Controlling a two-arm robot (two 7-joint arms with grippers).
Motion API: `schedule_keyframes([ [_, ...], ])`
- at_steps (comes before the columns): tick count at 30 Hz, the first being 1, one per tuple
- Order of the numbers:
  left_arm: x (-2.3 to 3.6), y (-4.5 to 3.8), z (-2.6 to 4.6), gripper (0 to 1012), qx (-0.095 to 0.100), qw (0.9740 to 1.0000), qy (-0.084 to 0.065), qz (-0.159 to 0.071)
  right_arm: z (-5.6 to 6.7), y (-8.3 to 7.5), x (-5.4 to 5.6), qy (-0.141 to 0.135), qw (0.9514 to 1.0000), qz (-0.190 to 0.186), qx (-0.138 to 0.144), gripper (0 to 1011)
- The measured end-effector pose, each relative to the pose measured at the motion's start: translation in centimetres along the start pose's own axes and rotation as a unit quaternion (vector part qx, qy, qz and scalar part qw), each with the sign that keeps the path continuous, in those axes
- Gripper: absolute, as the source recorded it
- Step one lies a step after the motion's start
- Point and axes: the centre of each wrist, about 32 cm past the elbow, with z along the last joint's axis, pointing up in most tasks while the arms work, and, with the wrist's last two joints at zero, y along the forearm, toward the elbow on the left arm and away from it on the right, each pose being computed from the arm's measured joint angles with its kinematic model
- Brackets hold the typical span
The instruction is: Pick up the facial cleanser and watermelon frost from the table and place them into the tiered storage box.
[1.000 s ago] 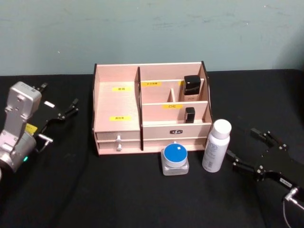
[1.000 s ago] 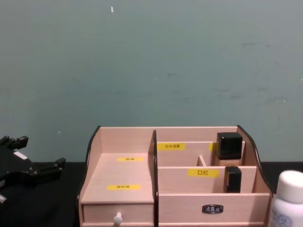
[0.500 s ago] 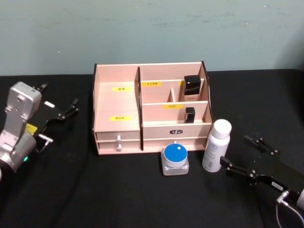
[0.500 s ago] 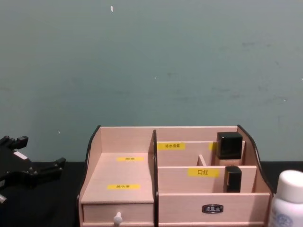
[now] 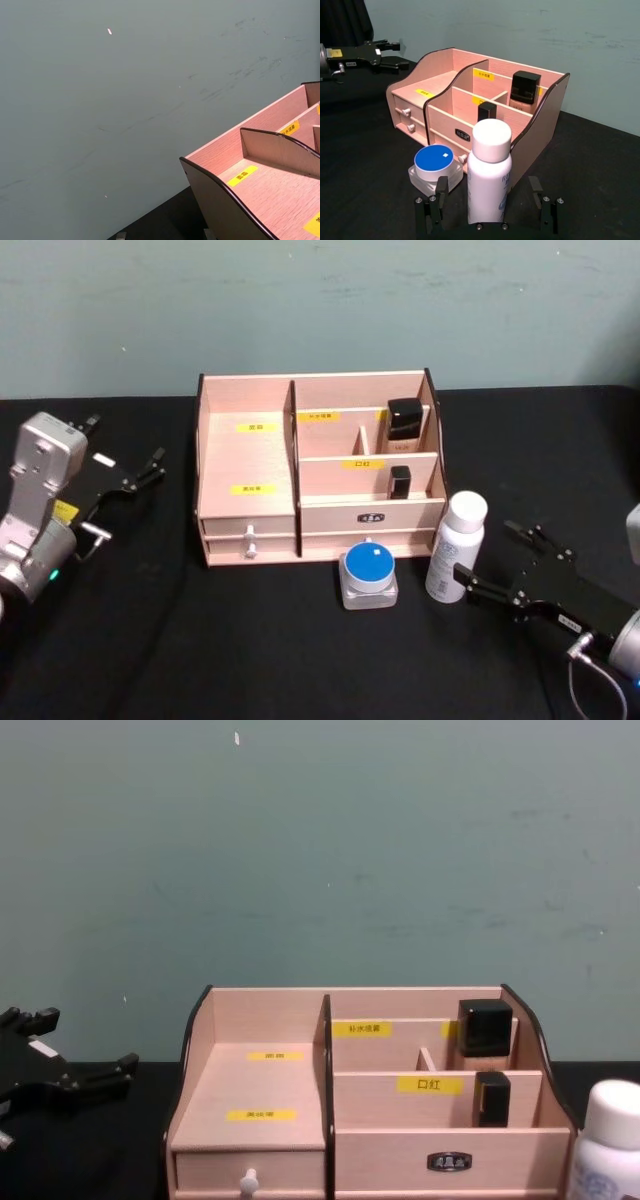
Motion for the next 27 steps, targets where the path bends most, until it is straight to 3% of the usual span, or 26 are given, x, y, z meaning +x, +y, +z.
schedule_keyframes([
  [27,0.0,0.0,0.0,1001,0.0,1.0,0.0,0.0,-0.2,2.7,0.4,-0.001,1.0,0.003,0.005,1002],
])
